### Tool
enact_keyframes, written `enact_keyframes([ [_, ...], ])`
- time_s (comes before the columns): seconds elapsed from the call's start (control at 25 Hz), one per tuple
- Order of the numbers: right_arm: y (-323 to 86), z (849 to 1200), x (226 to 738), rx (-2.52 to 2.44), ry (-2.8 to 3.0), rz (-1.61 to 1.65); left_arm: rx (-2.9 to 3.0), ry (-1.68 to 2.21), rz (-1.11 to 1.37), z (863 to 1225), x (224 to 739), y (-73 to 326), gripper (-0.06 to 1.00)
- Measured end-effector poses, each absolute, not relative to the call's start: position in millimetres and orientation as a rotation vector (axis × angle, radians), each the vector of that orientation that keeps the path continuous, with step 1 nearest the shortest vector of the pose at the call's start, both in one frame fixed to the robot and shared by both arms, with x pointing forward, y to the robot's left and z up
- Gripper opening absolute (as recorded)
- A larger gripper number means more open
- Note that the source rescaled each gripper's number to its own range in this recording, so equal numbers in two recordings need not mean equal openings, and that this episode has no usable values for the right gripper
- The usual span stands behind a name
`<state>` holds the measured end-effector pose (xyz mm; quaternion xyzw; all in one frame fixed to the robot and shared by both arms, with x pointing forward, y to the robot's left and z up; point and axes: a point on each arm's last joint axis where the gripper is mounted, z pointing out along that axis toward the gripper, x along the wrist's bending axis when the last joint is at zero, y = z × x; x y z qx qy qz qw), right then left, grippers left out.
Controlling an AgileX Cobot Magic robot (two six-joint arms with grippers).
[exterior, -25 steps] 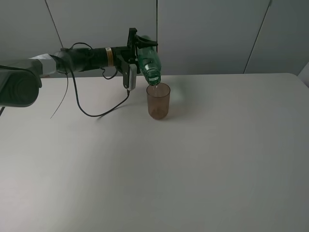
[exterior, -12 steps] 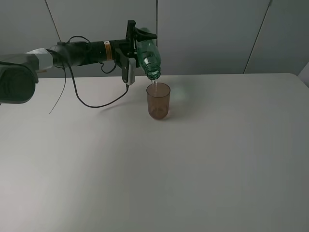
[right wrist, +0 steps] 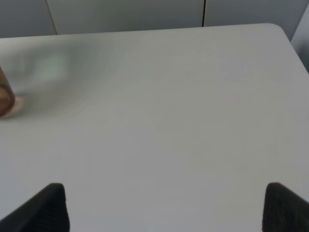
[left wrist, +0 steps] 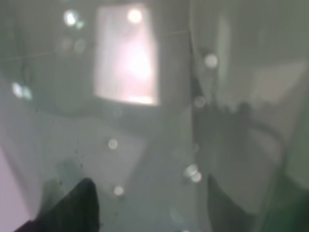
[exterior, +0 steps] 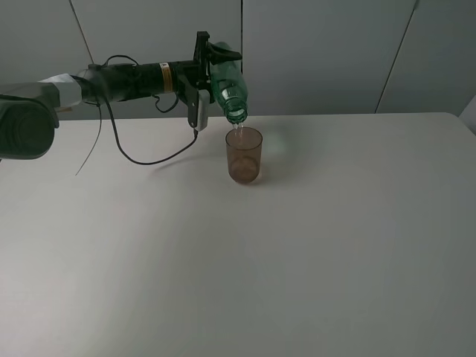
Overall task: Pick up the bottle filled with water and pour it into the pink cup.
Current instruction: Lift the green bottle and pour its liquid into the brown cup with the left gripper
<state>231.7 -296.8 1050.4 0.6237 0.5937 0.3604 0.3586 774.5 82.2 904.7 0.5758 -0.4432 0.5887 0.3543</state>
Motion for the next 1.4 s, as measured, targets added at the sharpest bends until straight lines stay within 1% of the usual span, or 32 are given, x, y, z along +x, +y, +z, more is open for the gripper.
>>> enact_keyframes([
  [1.4, -296.8, 1050.4, 231.7, 1.609, 1.532, 0.93, 1.384, -1.272, 1.659, 908.4, 772.9, 77.9, 0.56],
])
